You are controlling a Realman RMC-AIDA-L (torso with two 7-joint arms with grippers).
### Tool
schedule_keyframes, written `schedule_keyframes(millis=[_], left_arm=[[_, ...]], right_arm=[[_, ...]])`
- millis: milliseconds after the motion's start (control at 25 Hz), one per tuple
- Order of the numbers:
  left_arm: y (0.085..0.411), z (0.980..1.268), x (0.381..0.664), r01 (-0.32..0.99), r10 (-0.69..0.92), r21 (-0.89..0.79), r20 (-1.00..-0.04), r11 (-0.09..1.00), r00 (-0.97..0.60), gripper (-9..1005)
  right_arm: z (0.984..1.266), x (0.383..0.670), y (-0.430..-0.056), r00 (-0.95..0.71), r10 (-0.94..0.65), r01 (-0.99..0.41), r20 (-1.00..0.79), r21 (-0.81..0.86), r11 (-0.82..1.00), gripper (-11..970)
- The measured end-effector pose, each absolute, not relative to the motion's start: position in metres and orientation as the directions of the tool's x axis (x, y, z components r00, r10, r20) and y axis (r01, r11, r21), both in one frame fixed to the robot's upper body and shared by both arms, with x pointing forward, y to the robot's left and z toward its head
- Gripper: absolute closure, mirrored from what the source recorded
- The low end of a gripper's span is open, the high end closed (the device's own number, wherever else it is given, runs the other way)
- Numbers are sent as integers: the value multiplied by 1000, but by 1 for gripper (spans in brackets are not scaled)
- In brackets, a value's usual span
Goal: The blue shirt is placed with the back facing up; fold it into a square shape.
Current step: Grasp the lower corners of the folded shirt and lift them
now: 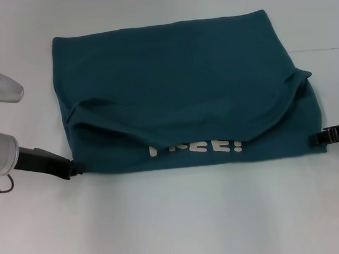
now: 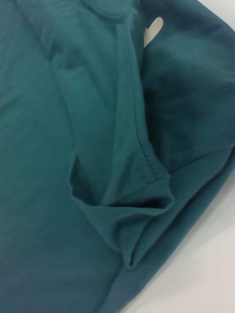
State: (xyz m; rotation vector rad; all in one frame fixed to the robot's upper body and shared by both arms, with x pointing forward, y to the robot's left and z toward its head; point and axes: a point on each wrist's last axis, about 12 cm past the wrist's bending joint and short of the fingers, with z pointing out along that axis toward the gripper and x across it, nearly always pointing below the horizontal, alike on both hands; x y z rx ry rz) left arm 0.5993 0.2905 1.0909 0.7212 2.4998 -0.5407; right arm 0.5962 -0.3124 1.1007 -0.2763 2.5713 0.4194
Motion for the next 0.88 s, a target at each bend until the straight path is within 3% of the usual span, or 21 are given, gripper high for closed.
schedule_keyframes(millis=[200,520,880], left_arm=[[290,1090,598,580,392,-237,-538,779,-746,955],[292,1095,595,590,398,-246,-538,769,-743,955],[302,1093,577,581,387,-271,-527,768,-757,955]], right_arm=[[1100,593,-313,-840,-133,-290,-526,230,929,700],[1111,578,-316,-822,-141,-316,-552,236,919,922],[1119,539,-321,-806,-105,-301,-583,251,920,924]])
